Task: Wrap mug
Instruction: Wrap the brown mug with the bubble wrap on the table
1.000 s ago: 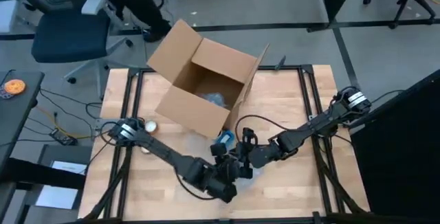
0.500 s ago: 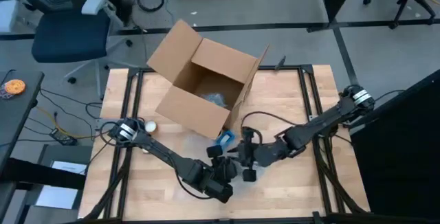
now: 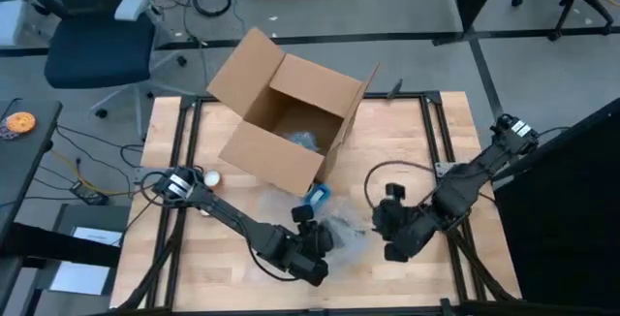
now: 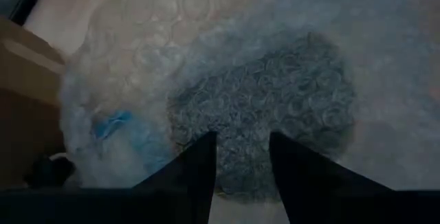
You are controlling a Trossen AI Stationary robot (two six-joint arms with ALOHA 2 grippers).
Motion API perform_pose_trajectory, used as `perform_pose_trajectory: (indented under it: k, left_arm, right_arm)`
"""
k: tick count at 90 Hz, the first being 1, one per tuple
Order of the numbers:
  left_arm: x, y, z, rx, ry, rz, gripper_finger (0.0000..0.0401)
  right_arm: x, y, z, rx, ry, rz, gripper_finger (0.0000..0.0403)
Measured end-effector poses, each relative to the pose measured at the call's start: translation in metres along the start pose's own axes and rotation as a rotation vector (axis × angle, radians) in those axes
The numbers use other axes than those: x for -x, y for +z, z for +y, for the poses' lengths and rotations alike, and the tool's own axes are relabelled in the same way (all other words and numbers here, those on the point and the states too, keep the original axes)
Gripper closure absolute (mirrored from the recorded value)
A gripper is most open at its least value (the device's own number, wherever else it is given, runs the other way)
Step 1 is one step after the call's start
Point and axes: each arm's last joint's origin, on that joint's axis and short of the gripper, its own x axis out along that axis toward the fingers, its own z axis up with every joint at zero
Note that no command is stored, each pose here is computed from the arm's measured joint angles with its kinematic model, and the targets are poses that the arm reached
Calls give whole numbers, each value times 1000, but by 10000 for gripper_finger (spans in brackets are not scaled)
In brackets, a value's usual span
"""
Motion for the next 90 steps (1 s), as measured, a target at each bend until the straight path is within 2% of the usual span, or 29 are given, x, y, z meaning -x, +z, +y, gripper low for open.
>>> perform_pose_trajectory:
  k: [16, 23, 41, 52, 65, 77, 90]
  left_arm:
    - [-1, 1, 1, 4, 2, 0, 281]
    - [-2, 1, 2, 6, -2, 4, 281]
    - [-3, 2, 3, 10, -4, 4, 281]
    - [-3, 2, 3, 9, -4, 4, 281]
    - [-3, 2, 3, 8, -3, 4, 281]
    - [-4, 2, 4, 9, -3, 6, 281]
    - [-4, 2, 4, 9, -2, 6, 281]
  right_arm:
    - [-38, 9, 27, 58, 154, -120, 307]
    - [-55, 15, 36, 88, 183, -167, 314]
    - [-93, 29, 37, 111, 261, -172, 331]
    - [-80, 43, 34, 120, 310, -186, 346]
    - [-35, 52, 29, 148, 340, -248, 369]
    - [-11, 35, 25, 142, 312, -155, 392]
    - [-21, 8, 32, 120, 201, -19, 400]
